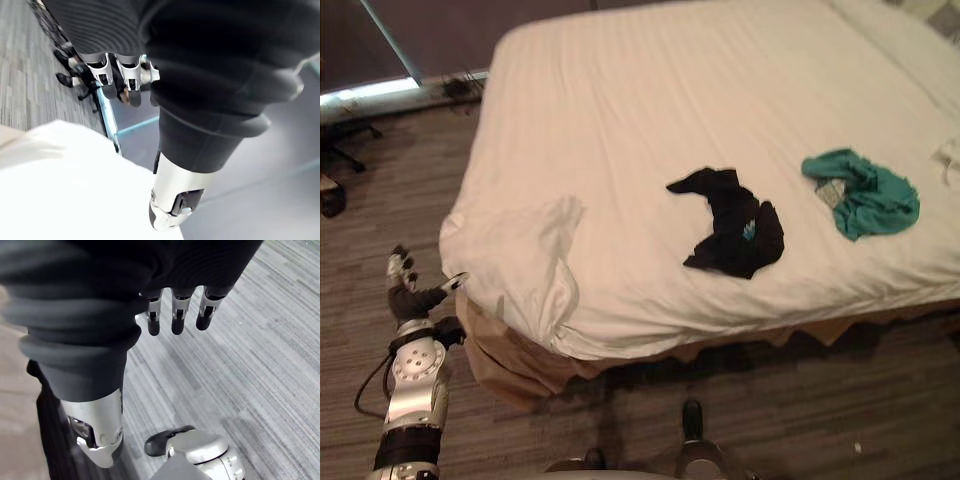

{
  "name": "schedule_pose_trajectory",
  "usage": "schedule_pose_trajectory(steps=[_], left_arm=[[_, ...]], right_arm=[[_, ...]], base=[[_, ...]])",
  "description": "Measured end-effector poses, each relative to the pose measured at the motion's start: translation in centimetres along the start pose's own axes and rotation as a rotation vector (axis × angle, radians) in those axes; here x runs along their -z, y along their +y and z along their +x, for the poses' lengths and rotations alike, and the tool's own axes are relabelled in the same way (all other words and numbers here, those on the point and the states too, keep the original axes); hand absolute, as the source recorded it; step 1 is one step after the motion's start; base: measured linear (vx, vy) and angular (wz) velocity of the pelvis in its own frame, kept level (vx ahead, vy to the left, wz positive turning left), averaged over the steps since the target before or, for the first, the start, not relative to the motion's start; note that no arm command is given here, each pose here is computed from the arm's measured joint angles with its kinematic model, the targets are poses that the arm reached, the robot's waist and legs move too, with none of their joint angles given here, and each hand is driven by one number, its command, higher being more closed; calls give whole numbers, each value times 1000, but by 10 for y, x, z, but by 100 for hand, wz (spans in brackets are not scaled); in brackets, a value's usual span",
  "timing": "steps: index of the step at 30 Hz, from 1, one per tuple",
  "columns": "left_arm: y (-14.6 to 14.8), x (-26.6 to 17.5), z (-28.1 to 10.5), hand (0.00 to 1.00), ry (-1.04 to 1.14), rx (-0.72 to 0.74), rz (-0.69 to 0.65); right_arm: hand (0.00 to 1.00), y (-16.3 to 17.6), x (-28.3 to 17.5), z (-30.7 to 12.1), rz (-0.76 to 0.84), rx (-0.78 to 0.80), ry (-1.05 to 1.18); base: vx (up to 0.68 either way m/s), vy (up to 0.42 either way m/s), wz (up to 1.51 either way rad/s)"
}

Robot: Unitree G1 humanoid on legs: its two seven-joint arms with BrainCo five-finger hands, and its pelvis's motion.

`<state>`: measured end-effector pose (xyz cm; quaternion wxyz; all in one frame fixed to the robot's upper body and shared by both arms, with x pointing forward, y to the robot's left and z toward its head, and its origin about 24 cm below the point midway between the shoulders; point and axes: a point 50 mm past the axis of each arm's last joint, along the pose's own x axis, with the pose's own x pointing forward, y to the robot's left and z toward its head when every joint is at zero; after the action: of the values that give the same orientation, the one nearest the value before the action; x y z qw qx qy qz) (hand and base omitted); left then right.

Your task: Tidy the bed and pick cloth on bed and put in laundry

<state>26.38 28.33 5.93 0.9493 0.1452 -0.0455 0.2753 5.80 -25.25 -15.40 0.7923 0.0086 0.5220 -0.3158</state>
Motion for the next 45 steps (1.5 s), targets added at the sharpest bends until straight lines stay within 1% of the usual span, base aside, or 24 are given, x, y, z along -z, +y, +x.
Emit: schedule_pose_trajectory(steps=[3,6,9,10,12,13,15,19,22,24,28,29,30,31,32,33,34,36,37,39,41,42,43,45], left_arm=[[-12,-7,18,0,-20,50,114],[-22,-22,38,0,-59,79,187],[-26,-41,60,0,-94,74,248],[-26,-44,64,100,-101,71,263],[-26,-55,77,100,-125,74,360],[-26,-57,79,100,-126,74,381],[-21,-67,91,100,-149,57,470],[-16,-70,97,100,-160,80,623],[-17,-68,97,100,-157,108,649],[-17,-62,94,100,-141,134,657],[2,-15,69,100,-18,174,656],[9,-1,59,100,25,179,655],[20,23,42,100,108,183,642],[25,33,35,100,146,182,633],[38,52,19,100,230,162,611],[53,80,-5,0,356,133,584],[59,90,-16,0,409,117,567],[73,114,-46,0,540,63,510],[75,118,-51,0,562,53,498],[82,141,-84,0,704,3,440],[86,149,-99,0,759,-48,399],[89,152,-105,0,785,-72,387],[96,163,-126,0,885,-101,384],[102,175,-154,0,1005,-140,363]], right_arm=[[0,6,-23,3,-3,-8,-66],[0,10,-44,4,-12,-4,-138],[0,14,-57,3,-3,1,-178],[0,15,-57,3,-9,-2,-183],[0,19,-59,2,-21,-7,-195],[0,20,-59,2,-19,-5,-198],[0,22,-61,1,-6,-12,-213],[0,19,-69,0,14,-7,-243],[0,13,-73,1,59,6,-248],[0,3,-74,2,118,36,-244],[0,-27,-77,7,242,123,-227],[0,-37,-78,8,271,151,-229],[0,-56,-82,9,310,201,-234],[0,-63,-84,9,321,218,-237],[0,-77,-91,8,348,260,-258],[0,-96,-104,3,373,313,-317],[0,-103,-113,0,374,330,-353],[0,-117,-144,-12,361,362,-487],[0,-120,-151,-16,356,372,-518],[0,-129,-184,-34,322,417,-664],[0,-131,-201,-45,268,437,-745],[100,-130,-211,-51,234,439,-789],[100,-126,-229,-63,180,437,-873],[100,-121,-245,-73,121,426,-948]], base=[[-23,-58,-23],[-21,-49,-26],[-38,-52,-4],[-47,-42,-1],[-64,-39,2],[-72,-38,0],[-73,-35,-3],[-55,-23,-15],[-54,-10,-17],[-17,5,-7],[24,12,-3],[32,16,5],[50,21,5],[58,23,6],[70,26,6],[54,23,8],[53,30,10],[25,32,10],[14,31,11],[19,37,11],[7,31,9],[3,19,7],[0,0,0],[3,7,2]])
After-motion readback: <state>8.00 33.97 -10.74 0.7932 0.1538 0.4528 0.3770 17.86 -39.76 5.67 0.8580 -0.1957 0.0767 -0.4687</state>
